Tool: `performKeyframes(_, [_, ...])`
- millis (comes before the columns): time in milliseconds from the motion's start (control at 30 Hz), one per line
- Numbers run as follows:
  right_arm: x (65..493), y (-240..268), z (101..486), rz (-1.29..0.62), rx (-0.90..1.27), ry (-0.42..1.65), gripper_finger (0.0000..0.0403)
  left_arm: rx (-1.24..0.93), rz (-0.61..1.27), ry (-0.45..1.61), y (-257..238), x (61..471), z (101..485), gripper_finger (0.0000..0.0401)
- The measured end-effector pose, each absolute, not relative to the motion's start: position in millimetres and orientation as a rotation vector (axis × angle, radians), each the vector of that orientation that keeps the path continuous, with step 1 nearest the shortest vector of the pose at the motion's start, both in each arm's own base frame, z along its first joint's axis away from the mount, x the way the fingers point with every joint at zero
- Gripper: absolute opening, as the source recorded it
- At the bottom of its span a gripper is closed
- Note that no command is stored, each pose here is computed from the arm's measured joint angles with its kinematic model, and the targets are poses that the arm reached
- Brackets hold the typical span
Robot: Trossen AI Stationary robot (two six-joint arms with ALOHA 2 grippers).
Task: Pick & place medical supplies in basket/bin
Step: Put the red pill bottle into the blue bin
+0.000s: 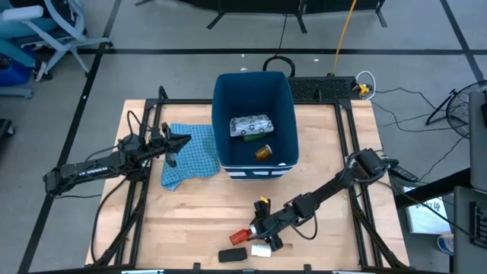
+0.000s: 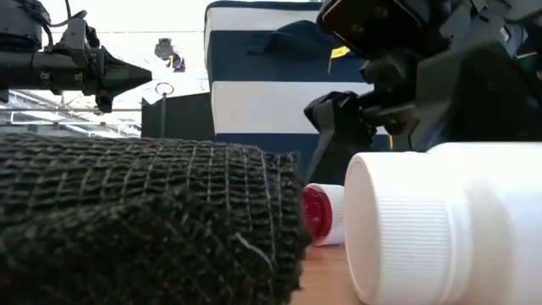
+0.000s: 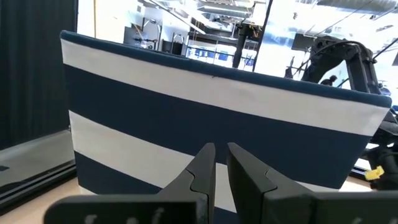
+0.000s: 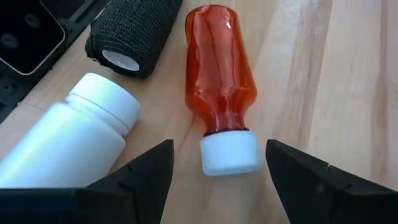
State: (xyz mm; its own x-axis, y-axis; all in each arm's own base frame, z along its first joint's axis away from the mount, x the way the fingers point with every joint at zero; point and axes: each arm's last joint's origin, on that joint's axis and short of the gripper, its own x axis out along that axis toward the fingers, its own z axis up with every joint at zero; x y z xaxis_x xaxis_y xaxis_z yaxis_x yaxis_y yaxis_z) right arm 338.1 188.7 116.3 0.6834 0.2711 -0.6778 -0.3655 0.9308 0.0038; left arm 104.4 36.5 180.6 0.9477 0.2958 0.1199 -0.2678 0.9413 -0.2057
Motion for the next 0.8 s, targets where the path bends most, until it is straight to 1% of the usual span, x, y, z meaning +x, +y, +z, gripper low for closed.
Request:
performKeyframes(133, [340,188,111,0.358,-0.145,0.732,0.0239,-0.189,0.288,-0.150,37,104,181,0.0042])
performKeyframes(233, [342,188,113,0.370,-0.163,0.700,0.0216,-0.189,0.289,-0.150,37,104,181,0.0042])
performKeyframes(500, [344,186,113,0.395,-0.162,0.701,0.0112,-0.189,0.290,-0.150,37,104,181,0.0042])
performKeyframes(700, [344,187,114,0.399,-0.160,0.695,0.0110,-0.189,0.290,-0.149,37,104,180,0.0042])
performKeyframes(800, [343,186,121,0.401,-0.159,0.679,0.0110,-0.190,0.291,-0.144,37,104,180,0.0042])
